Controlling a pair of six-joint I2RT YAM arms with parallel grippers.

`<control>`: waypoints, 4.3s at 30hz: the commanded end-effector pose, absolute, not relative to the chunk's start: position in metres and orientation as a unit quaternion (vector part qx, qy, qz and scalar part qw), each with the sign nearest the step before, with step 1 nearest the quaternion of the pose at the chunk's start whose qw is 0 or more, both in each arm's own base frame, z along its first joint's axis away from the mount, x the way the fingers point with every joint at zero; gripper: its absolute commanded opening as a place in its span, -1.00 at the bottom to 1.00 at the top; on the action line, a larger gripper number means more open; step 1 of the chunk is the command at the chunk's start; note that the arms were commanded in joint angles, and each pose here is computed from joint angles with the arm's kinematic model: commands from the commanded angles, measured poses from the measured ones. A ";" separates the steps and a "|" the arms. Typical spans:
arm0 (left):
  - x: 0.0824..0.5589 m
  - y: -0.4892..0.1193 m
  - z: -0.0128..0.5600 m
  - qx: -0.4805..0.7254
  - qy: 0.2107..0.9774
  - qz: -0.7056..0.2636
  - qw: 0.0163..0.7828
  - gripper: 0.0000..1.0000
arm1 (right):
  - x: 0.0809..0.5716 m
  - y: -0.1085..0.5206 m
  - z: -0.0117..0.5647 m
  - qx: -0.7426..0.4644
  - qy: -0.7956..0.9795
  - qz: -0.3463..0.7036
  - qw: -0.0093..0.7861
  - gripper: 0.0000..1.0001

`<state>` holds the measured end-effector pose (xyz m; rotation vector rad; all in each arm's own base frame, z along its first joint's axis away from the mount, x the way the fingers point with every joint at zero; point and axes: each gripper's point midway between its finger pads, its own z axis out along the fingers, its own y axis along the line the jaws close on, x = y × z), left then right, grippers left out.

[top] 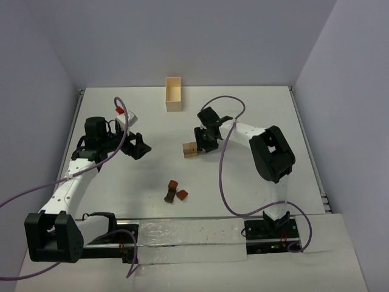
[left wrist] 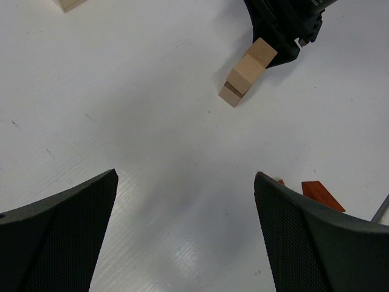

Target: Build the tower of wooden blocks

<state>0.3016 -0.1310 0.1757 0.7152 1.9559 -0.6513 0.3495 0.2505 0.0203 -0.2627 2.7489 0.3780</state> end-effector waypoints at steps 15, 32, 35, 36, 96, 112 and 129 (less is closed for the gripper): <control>0.286 -0.138 0.182 0.374 0.749 -0.269 0.476 0.98 | 0.350 0.216 0.064 -0.090 0.962 0.123 0.226 0.04; 0.164 -0.188 0.119 0.661 0.608 -0.279 0.340 0.70 | 0.299 0.177 0.171 -0.218 0.890 0.142 0.375 0.60; 0.166 -0.198 0.115 0.685 0.594 -0.253 0.338 0.67 | 0.287 0.167 0.172 -0.239 0.881 0.131 0.386 0.79; 0.165 -0.203 0.114 0.705 0.575 -0.246 0.335 0.62 | 0.281 0.162 0.172 -0.240 0.879 0.128 0.392 0.83; 0.201 -0.252 0.023 0.818 0.485 -0.238 0.199 -0.05 | 0.280 0.136 0.177 -0.217 0.881 0.133 0.400 0.87; 0.240 -0.291 0.146 0.714 0.601 -0.231 0.274 -0.88 | 0.288 0.125 0.202 -0.233 0.870 0.098 0.422 0.86; 0.287 -0.299 0.164 0.680 0.664 -0.177 0.255 -1.00 | 0.323 0.084 0.234 -0.194 0.872 0.048 0.447 0.93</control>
